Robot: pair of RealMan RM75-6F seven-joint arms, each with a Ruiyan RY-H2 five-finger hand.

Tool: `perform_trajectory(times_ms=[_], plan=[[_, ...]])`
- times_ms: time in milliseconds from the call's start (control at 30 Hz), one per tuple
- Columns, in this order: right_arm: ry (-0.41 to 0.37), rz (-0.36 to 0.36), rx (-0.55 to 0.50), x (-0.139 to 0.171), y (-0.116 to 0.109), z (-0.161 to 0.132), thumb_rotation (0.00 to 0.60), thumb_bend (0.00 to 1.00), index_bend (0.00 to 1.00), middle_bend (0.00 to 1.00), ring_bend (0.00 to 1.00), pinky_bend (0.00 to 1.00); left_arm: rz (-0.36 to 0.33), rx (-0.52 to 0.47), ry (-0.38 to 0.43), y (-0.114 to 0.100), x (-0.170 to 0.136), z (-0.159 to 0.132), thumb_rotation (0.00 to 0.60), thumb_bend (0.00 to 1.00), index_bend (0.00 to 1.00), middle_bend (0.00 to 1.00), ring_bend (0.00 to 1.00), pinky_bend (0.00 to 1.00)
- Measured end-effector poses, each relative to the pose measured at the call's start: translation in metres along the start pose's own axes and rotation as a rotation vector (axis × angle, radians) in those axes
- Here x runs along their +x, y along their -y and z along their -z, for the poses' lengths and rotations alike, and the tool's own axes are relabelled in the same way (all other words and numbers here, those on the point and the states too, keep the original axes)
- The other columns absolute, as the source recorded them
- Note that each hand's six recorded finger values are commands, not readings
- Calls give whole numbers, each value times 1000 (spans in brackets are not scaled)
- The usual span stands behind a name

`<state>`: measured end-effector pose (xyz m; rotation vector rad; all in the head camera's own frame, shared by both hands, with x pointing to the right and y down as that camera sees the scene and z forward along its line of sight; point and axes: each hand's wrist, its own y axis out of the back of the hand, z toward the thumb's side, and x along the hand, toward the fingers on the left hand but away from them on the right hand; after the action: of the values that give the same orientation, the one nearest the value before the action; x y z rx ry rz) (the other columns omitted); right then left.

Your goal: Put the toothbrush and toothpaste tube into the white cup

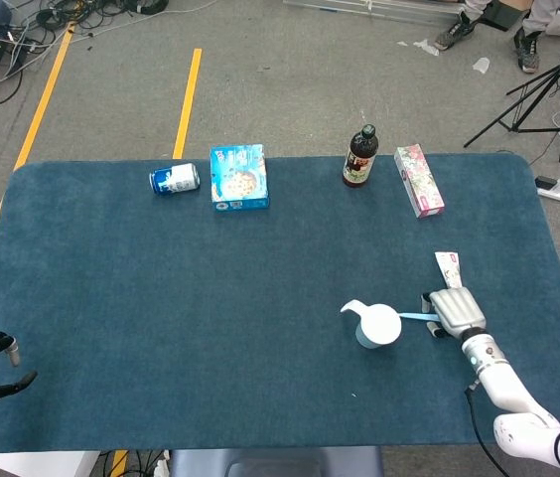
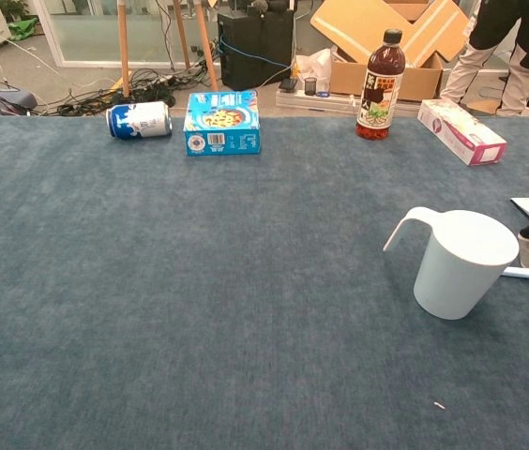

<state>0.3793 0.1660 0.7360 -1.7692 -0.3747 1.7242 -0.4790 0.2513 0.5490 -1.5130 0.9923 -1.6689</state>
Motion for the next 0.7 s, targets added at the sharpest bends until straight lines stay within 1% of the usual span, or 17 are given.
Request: perform_trajectory(times_ms=[300,700], plan=[[1,9,1,0,-1,-1,600,276,578,1000,1000,1000,0,0,0,0,0,0,600,2,659,544,437,408],[4,8,-6,0,-1,1,600,285,619,1000,1000,1000,1,0,-1,0,0,0,600,2,659,544,437,408]])
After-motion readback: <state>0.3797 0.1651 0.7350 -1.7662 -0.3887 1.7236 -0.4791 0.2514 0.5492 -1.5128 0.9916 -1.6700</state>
